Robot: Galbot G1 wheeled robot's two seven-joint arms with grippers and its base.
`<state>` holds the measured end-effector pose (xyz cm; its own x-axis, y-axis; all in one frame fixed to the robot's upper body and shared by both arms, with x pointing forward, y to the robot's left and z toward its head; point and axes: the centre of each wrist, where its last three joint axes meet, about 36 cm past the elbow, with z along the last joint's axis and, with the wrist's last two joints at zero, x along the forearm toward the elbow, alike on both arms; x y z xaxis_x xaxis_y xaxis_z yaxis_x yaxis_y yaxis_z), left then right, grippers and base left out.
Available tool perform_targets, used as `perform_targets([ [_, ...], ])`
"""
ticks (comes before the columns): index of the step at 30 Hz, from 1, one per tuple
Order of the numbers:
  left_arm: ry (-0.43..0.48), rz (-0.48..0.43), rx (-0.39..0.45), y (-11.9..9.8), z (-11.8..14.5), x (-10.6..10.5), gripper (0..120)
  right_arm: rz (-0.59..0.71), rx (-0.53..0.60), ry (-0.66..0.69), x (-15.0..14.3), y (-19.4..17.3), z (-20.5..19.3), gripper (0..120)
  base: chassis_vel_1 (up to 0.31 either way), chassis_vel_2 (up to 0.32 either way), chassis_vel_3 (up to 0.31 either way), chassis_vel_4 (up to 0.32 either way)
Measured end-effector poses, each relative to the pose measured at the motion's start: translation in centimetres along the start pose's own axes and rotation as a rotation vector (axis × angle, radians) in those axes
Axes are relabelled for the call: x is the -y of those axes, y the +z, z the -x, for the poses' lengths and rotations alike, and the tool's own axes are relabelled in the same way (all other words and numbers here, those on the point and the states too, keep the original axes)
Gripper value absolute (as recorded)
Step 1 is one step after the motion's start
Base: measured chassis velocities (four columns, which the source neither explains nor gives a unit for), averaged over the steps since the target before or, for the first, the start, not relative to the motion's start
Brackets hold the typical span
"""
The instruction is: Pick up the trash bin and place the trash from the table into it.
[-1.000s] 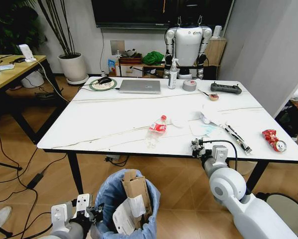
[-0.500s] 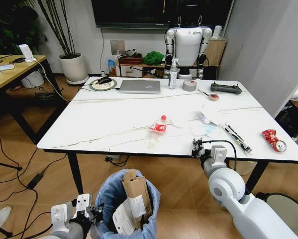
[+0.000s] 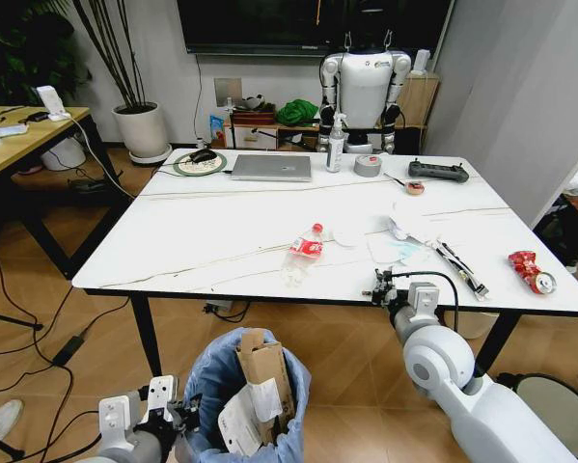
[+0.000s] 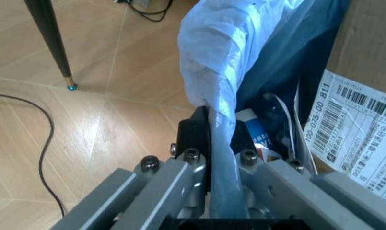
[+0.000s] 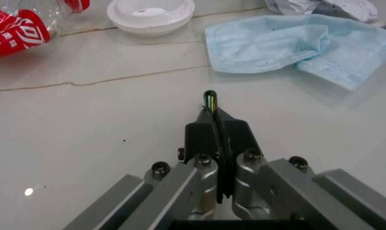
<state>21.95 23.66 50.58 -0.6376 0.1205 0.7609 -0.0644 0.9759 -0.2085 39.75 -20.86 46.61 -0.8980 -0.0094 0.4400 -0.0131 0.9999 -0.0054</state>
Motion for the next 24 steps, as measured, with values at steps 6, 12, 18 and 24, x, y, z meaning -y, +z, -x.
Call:
perform_targets([
  [6, 0.001, 0.001, 0.001, 0.0, 0.0, 0.0, 0, -0.001, 0.001, 0.003, 0.0, 0.1, 0.1, 0, 0.000, 0.000, 0.000, 0.000],
  [12, 0.000, 0.002, 0.000, 0.0, 0.0, 0.0, 0, 0.005, 0.008, 0.001, -0.1, -0.2, 0.0, 0, 0.000, 0.000, 0.000, 0.000],
  [18, 0.000, 0.003, 0.001, 0.0, 0.0, -0.1, 0, 0.017, 0.013, -0.003, -0.3, -0.6, -0.2, 12, 0.000, 0.000, 0.000, 0.000],
  [24, 0.000, 0.003, 0.001, 0.0, 0.0, 0.0, 0, 0.026, 0.019, -0.004, -0.4, -1.1, -0.3, 30, 0.000, 0.000, 0.000, 0.000],
])
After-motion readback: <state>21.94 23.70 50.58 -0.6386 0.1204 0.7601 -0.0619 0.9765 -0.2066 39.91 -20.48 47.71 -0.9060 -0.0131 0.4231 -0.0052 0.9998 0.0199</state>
